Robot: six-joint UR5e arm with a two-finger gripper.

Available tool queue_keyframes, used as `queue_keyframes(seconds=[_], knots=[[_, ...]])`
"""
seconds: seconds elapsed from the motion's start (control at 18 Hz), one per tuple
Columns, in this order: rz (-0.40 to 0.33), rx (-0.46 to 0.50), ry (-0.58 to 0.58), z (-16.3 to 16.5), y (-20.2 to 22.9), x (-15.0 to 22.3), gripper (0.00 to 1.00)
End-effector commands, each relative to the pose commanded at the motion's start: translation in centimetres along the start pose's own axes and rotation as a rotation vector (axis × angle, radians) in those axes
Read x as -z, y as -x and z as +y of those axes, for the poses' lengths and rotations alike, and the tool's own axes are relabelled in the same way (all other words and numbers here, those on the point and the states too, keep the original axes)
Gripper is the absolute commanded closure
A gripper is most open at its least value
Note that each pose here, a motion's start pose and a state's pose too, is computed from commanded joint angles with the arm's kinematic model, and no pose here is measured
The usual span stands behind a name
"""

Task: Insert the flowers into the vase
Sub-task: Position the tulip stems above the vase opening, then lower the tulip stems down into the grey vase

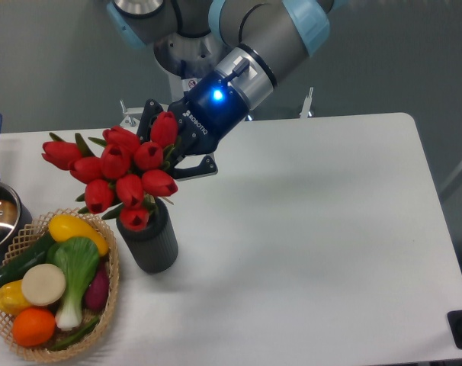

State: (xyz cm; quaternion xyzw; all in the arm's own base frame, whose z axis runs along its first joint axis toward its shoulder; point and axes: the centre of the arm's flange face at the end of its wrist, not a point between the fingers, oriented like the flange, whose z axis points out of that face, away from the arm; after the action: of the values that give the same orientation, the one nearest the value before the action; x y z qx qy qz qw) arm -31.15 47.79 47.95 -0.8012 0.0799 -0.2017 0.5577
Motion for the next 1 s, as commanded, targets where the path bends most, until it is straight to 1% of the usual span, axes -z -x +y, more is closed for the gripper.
queue_keyframes(seconds=[0.44,0.78,1.0], knots=[[0.019,0.03,0.013,2.0,0.7,-1.2,0.92],[0.055,0.056,0.035,3.8,1.7,-3.7,0.89],[0.068,0.068,0.042,5.3,1.9,-4.5,0.88]])
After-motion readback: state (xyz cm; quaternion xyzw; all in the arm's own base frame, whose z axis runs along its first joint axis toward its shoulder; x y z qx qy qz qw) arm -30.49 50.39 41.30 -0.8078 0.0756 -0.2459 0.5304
